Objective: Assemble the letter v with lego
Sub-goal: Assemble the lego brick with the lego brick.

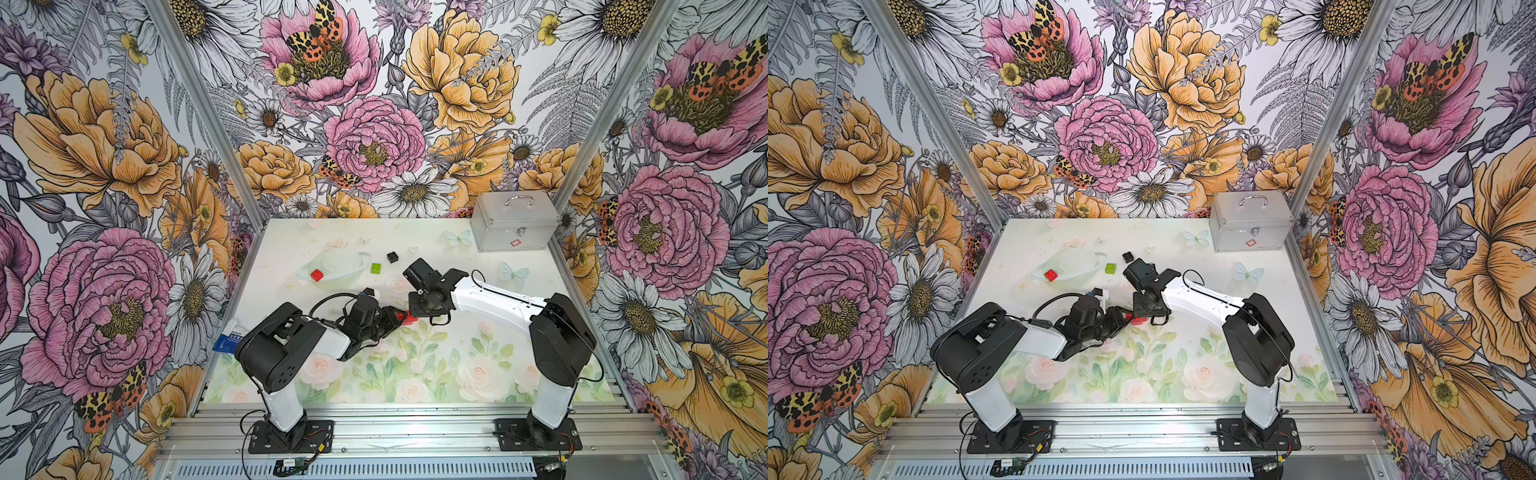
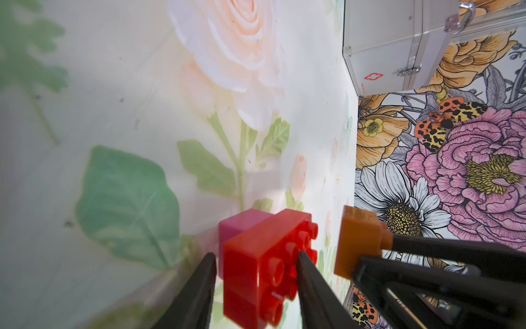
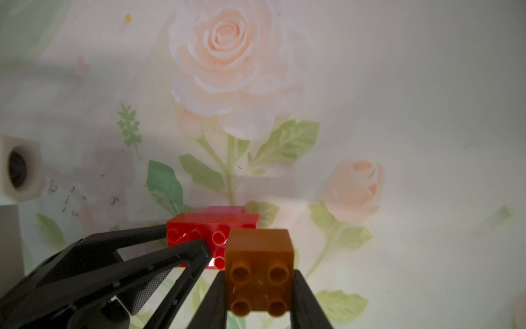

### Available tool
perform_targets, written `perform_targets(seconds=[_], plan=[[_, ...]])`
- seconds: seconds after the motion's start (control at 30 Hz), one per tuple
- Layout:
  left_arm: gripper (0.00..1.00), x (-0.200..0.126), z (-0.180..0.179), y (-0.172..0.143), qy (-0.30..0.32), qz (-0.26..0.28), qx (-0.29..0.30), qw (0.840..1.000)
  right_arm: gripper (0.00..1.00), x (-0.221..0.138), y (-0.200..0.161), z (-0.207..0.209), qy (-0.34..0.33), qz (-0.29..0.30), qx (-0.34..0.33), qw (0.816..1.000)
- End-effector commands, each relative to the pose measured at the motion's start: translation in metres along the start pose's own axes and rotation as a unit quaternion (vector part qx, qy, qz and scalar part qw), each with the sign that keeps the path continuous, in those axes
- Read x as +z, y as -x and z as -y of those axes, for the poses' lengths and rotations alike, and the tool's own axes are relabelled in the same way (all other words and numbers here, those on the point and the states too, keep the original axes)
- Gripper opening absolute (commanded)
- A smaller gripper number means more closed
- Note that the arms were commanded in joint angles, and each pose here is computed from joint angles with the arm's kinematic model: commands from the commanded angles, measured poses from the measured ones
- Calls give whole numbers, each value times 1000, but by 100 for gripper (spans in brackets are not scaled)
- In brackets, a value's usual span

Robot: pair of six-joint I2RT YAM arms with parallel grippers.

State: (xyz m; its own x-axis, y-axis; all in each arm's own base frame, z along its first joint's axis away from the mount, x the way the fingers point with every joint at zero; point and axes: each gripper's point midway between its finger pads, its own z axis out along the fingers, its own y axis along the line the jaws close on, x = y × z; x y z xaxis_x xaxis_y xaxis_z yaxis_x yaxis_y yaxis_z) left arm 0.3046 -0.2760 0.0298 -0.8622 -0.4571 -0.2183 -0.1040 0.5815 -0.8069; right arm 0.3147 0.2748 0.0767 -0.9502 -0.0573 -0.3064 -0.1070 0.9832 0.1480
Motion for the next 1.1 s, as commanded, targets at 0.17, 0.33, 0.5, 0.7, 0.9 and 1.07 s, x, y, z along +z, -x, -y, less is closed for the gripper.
perform_targets(seconds=[0.17, 0.33, 0.5, 0.7, 0.9, 1.07], plan=[[47, 3, -20, -4, 40, -6, 4, 999, 0, 12, -5, -3, -4, -17, -17, 1000], [47, 4, -21, -5, 41, -8, 3, 999, 0, 14, -8, -3, -4, -26, -25, 999], [43, 3, -22, -4, 42, -7, 4, 999, 0, 18, -13, 1, -18, -44, -52, 998], [41, 3, -32, -4, 52, -9, -1, 999, 0, 24, -20, -1, -15, -70, -72, 995], [41, 5, -33, -4, 50, -11, -2, 999, 0, 30, -24, 6, -34, -79, -60, 995], [41, 5, -39, -7, 53, -14, -4, 999, 0, 42, -35, 10, -43, -102, -47, 993]])
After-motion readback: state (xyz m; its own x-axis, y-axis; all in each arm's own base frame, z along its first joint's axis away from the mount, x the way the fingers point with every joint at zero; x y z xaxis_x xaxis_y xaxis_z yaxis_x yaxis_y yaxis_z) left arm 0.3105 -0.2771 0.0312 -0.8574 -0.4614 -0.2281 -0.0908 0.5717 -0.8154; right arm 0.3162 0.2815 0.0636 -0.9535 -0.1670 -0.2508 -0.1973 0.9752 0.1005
